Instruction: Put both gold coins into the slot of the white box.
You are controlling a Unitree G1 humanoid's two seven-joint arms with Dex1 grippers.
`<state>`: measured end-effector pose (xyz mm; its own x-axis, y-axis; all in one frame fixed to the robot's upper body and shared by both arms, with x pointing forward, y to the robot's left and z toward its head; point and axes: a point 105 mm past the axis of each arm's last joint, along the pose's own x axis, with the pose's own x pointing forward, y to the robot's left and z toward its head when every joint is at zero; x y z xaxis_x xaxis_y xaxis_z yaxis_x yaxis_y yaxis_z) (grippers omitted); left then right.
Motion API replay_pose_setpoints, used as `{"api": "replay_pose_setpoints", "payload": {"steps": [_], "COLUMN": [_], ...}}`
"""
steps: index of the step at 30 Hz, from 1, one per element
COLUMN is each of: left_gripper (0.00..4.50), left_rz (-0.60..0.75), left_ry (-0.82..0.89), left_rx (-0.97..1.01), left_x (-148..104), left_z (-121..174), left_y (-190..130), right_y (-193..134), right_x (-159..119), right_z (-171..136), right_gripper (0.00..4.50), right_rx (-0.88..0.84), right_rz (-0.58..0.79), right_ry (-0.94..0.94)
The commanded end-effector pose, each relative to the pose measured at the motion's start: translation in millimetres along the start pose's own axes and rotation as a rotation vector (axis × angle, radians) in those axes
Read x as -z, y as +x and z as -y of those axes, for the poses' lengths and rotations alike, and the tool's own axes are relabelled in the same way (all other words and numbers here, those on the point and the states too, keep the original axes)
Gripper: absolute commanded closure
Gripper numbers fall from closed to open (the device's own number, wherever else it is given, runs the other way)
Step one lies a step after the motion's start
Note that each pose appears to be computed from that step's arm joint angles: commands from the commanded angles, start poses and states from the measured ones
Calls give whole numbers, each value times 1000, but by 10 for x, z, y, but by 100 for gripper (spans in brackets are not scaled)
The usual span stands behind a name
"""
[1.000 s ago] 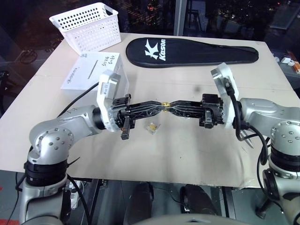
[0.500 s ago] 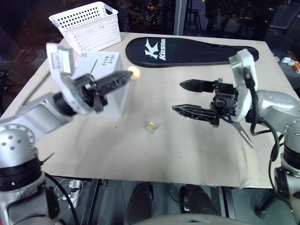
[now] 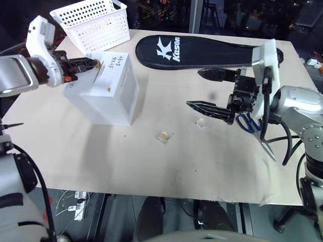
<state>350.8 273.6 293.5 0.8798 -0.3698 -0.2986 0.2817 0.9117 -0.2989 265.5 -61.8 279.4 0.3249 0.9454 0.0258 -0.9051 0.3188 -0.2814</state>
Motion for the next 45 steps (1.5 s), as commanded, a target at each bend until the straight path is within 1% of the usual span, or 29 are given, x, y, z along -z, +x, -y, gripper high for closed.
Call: {"api": "replay_pose_setpoints", "payload": {"steps": [1, 4, 9, 17, 20, 21, 22, 23, 24, 25, 26, 27, 28, 29, 32, 33, 34, 36, 37, 38, 39, 40, 41, 44, 45], "left_gripper": [450, 450, 450, 450, 371, 316, 275, 212, 174, 128, 128, 128, 128, 128, 128, 128, 128, 128, 128, 101, 87, 57, 26, 26, 20], "left_rz": [-11, -22, -38, -90, -94, -75, -31, 20, 68, 109, 136, 205, 254, 288, 205, 182, 172, 85, 27, 7, 4, 1, -16, -61, -74], "left_ry": [27, 40, 75, 157, 191, 195, 201, 197, 192, 198, 228, 271, 300, 356, 435, 465, 488, 581, 578, 543, 536, 555, 573, 567, 580], "left_rx": [-22, -75, -142, -172, -150, -149, -144, -125, -96, -27, 40, 160, 238, 297, 427, 502, 554, 620, 666, 685, 677, 653, 637, 641, 642], "left_x": [-41, -23, -14, 34, 32, 0, -75, -162, -244, -304, -329, -347, -346, -287, 100, 278, 394, 776, 937, 1013, 1062, 1107, 1171, 1338, 1390], "left_z": [-20, -104, -220, -87, 47, 63, 66, 78, 107, 207, 319, 516, 644, 758, 968, 1053, 1117, 1144, 1145, 1130, 1094, 1048, 1006, 938, 916], "left_y": [-37, -19, -79, -25, -22, -38, -70, -110, -153, -197, -240, -282, -323, -362, -391, -415, -440, -446, -481, -503, -509, -504, -506, -549, -559], "right_y": [-13, -29, -56, -32, -23, -20, -15, -10, -5, 6, 22, 52, 70, 104, 208, 271, 304, 396, 430, 454, 469, 480, 493, 534, 551], "right_x": [-146, -143, -117, -78, -71, -73, -74, -73, -72, -64, -50, -8, 23, 102, 407, 599, 728, 1038, 1116, 1158, 1174, 1185, 1203, 1249, 1249], "right_z": [-77, -91, -80, -64, -70, -72, -74, -76, -77, -85, -97, -114, -124, -132, -111, -125, -140, -223, -261, -281, -309, -343, -366, -369, -367], "right_gripper": [4, 4, 4, 4, 0, 0, 0, 0, 0, 0, 0, 0, 0, 0, 0, 0, 0, 0, 0, 0, 26, 52, 52, 52, 102], "right_rx": [-12, -12, -4, -7, -12, -14, -15, -16, -17, -22, -28, -34, -37, -36, 2, 17, 25, 22, 15, 14, 6, -5, -11, -9, -10], "right_rz": [49, 49, 43, 32, 31, 33, 34, 35, 36, 36, 35, 22, 13, -18, -124, -189, -233, -318, -330, -337, -340, -345, -351, -368, -365], "right_ry": [-74, -80, -78, -79, -80, -79, -78, -78, -76, -68, -59, -48, -42, -23, 81, 99, 103, 150, 188, 203, 214, 219, 226, 282, 299]}}
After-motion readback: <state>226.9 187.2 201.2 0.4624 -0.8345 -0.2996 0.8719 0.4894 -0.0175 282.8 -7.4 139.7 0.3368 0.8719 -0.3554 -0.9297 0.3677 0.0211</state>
